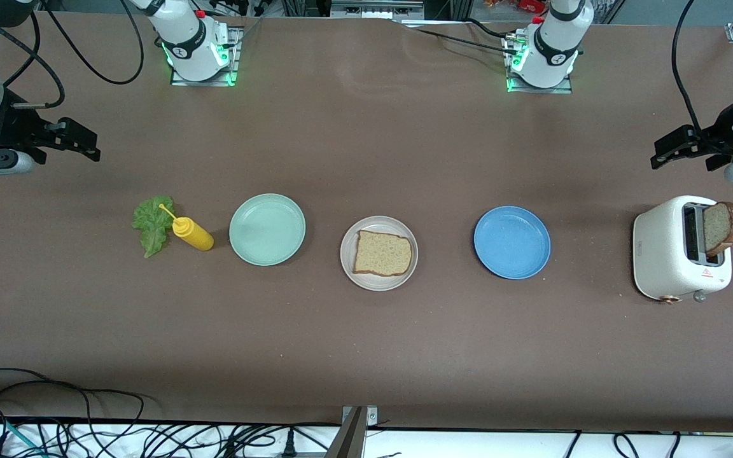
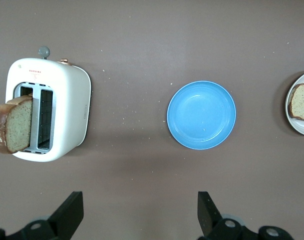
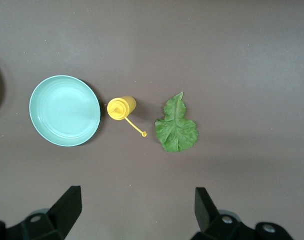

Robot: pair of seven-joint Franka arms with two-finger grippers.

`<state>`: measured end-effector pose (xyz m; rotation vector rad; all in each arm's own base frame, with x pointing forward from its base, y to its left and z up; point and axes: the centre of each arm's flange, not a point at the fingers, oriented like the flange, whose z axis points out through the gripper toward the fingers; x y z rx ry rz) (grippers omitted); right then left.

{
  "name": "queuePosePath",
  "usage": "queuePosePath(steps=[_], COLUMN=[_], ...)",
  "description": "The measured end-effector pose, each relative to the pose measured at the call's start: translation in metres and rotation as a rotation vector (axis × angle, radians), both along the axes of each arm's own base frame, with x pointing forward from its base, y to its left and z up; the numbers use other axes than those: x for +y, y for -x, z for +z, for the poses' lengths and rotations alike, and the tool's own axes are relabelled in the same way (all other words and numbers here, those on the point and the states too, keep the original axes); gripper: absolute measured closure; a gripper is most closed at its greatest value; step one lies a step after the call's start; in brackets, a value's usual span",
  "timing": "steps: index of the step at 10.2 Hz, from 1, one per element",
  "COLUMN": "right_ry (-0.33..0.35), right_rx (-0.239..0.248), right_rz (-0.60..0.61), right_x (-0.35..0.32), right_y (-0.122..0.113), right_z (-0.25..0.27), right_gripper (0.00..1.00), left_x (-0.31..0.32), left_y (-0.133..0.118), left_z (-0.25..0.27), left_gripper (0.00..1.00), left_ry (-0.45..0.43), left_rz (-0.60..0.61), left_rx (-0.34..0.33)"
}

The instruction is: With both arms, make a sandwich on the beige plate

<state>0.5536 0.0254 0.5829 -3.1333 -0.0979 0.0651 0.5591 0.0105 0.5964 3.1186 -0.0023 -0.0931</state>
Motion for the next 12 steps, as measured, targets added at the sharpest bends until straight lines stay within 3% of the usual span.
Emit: queuePosePath(steps=[5,9,12], right_ry=[0.000,0.004,0.019], right_rx=[0.004,0.149,0.208], right_rz=[0.000,-0.034,-0.052], right_x=[0.000,-0.032,-0.058], right_y=[0.000,-0.031,-0.054], right_z=[-0.001,-0.086,-0.155], right_gripper=[0.00,0.00,0.00], left_x=[0.000,0.000,0.000], left_y=[-0.001,-0.001,-0.002], left_z=[-0.001,-0.001,-0.001], left_gripper=[0.00,0.00,0.00], left_ry=[0.000,-0.001,-0.001], left_rz=[0.000,0.000,0.000], left_rx=[-0.001,-0.001,-0.008])
